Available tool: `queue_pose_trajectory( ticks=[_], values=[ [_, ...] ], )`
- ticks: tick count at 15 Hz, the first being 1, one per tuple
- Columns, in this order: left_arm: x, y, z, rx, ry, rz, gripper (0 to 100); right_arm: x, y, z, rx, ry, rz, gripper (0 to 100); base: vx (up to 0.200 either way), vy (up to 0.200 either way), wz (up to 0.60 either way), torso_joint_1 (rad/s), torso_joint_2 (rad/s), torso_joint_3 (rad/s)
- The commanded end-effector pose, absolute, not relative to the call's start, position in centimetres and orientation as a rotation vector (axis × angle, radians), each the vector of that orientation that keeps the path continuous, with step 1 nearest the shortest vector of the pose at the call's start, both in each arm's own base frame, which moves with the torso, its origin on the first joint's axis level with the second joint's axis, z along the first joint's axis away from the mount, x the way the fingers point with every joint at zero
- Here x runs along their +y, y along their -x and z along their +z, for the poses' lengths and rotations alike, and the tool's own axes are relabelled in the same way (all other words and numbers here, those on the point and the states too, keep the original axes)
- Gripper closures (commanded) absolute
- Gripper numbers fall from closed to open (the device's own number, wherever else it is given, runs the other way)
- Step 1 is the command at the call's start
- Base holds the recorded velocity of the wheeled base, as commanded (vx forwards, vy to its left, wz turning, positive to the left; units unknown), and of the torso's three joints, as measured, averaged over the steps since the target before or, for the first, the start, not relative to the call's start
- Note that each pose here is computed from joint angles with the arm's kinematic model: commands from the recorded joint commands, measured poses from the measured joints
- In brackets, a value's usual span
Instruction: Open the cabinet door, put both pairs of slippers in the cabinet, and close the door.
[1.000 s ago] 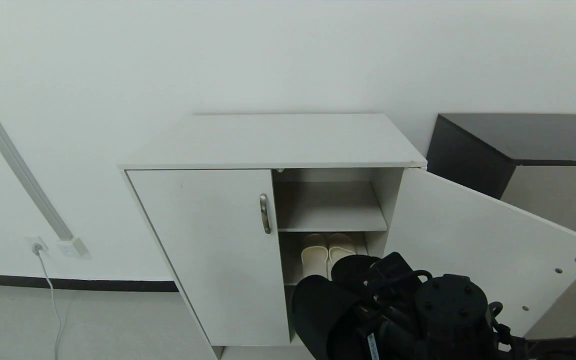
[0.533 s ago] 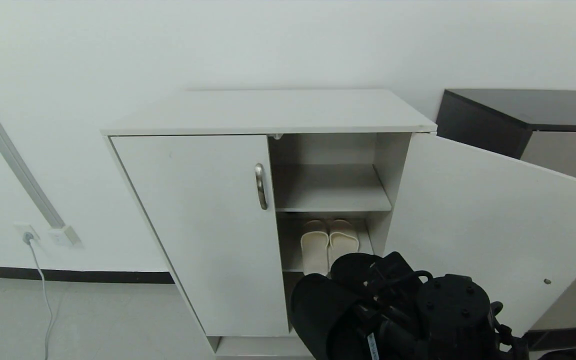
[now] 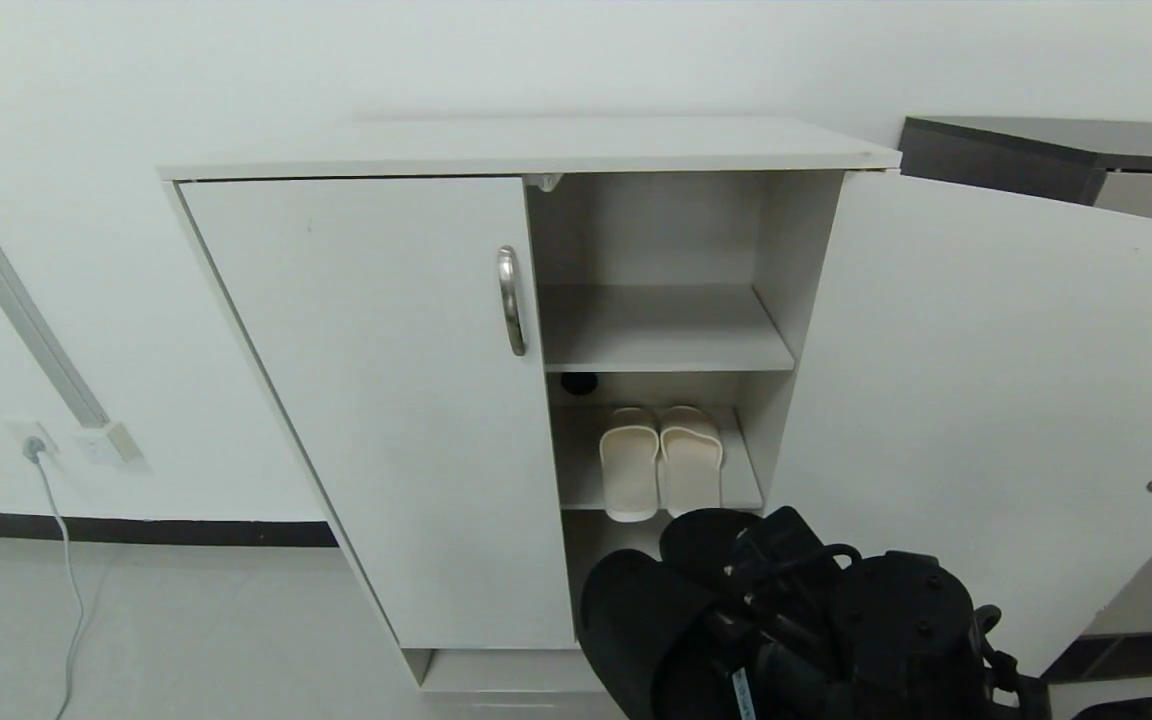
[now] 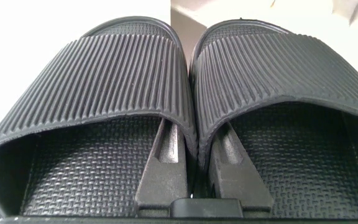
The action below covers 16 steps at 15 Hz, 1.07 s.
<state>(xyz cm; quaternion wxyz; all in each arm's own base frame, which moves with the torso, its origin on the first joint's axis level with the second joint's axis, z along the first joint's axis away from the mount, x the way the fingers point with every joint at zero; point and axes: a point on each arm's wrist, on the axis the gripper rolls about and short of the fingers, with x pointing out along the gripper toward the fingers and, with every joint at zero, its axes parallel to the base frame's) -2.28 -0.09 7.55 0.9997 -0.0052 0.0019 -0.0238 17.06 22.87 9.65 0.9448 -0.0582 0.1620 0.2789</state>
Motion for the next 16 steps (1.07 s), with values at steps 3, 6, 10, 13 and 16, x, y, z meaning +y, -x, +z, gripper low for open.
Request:
queue_pose_trajectory(
  ticks=[3, 6, 10, 13, 16],
  values=[
    [-0.1, 2.3, 7.6, 0.003, 0.011, -0.049, 100, 22.9, -17.3, 9.6, 0.324, 0.118, 0.561, 100, 0.0, 0.0, 0.0, 0.004, 0.14, 0.128],
    [-0.1, 2.3, 7.6, 0.003, 0.009, -0.046, 100, 23.0, -17.7, 9.4, 0.304, 0.154, 0.549, 100, 0.0, 0.0, 0.0, 0.0, 0.0, 0.0],
    [-0.1, 2.3, 7.6, 0.006, 0.006, -0.051, 100, 28.1, -20.9, 10.8, 0.164, 0.083, 0.273, 100, 0.0, 0.0, 0.0, 0.0, 0.0, 0.0],
    [-0.1, 2.3, 7.6, 0.006, -0.001, -0.051, 100, 30.5, -22.4, 14.5, 0.192, 0.03, 0.203, 100, 0.0, 0.0, 0.0, 0.0, 0.0, 0.0],
    [-0.1, 2.3, 7.6, 0.006, -0.001, -0.051, 100, 31.8, -23.5, 19.9, 0.247, -0.031, 0.092, 100, 0.0, 0.0, 0.0, 0.0, 0.0, 0.0]
  ],
)
